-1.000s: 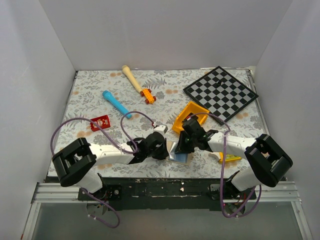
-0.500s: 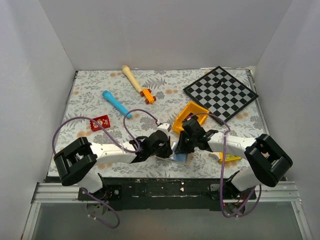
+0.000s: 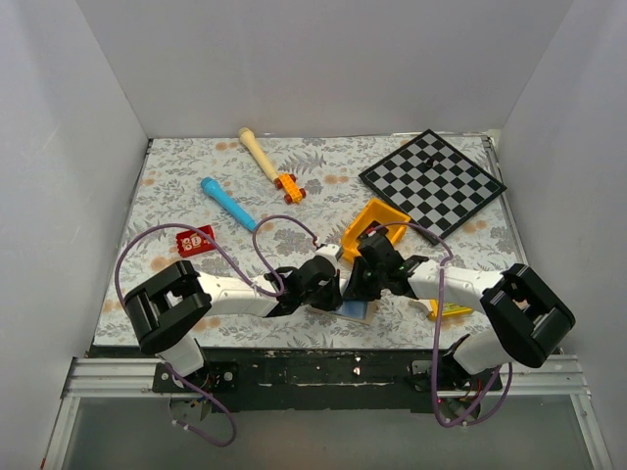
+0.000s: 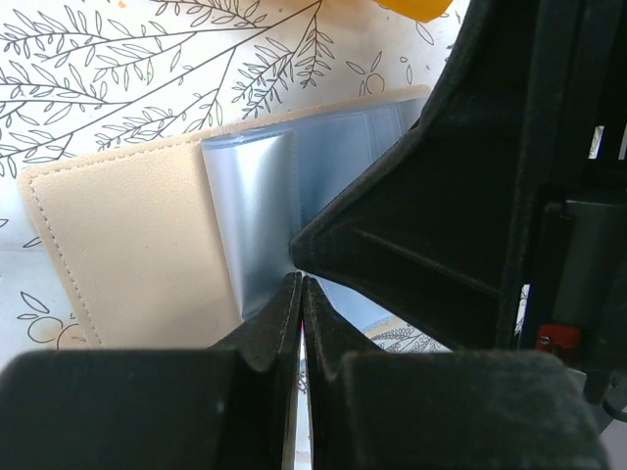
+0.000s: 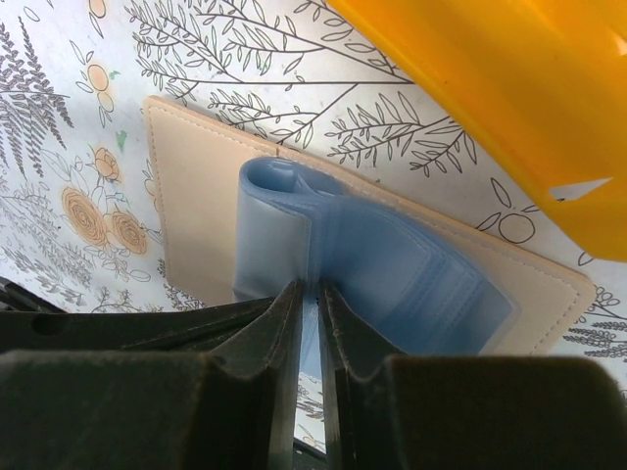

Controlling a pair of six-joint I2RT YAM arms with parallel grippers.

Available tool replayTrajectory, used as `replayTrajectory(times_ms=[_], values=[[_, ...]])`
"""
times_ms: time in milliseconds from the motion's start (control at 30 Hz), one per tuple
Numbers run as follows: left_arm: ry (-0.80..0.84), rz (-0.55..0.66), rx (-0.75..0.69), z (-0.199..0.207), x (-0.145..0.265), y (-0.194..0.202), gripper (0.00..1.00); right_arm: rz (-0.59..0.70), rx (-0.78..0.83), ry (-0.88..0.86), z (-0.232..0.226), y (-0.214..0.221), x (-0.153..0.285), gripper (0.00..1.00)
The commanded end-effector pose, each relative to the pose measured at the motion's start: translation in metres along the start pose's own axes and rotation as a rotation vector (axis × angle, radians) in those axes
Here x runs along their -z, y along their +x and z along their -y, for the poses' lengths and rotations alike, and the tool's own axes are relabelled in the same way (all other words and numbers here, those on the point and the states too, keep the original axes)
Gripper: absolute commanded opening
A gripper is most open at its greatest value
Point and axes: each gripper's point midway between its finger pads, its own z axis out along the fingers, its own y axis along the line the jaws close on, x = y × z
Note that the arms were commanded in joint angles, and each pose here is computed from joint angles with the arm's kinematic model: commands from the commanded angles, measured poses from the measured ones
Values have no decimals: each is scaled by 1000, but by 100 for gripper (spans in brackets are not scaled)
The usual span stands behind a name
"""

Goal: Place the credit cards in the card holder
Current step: Open the card holder at the center of the board.

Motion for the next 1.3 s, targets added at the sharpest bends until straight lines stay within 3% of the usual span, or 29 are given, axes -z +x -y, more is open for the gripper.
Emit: replayTrajectory(times_ms=[0, 233, 433, 833, 1267], values=[[-22, -17, -6, -6, 2, 6, 0, -50, -13, 158, 42, 23, 0, 20], [-41, -4, -11, -10, 7, 4, 0, -24, -22, 248, 60, 22, 5, 17], [-63, -7, -10, -16, 6, 7, 0, 2, -16, 270, 64, 18, 12, 2], [-103, 9, -17, -26, 13, 7, 0, 5, -25, 287, 69, 20, 13, 1], [-96, -6, -12, -25, 10, 11, 0, 167, 91, -3, -5, -23, 46, 1]])
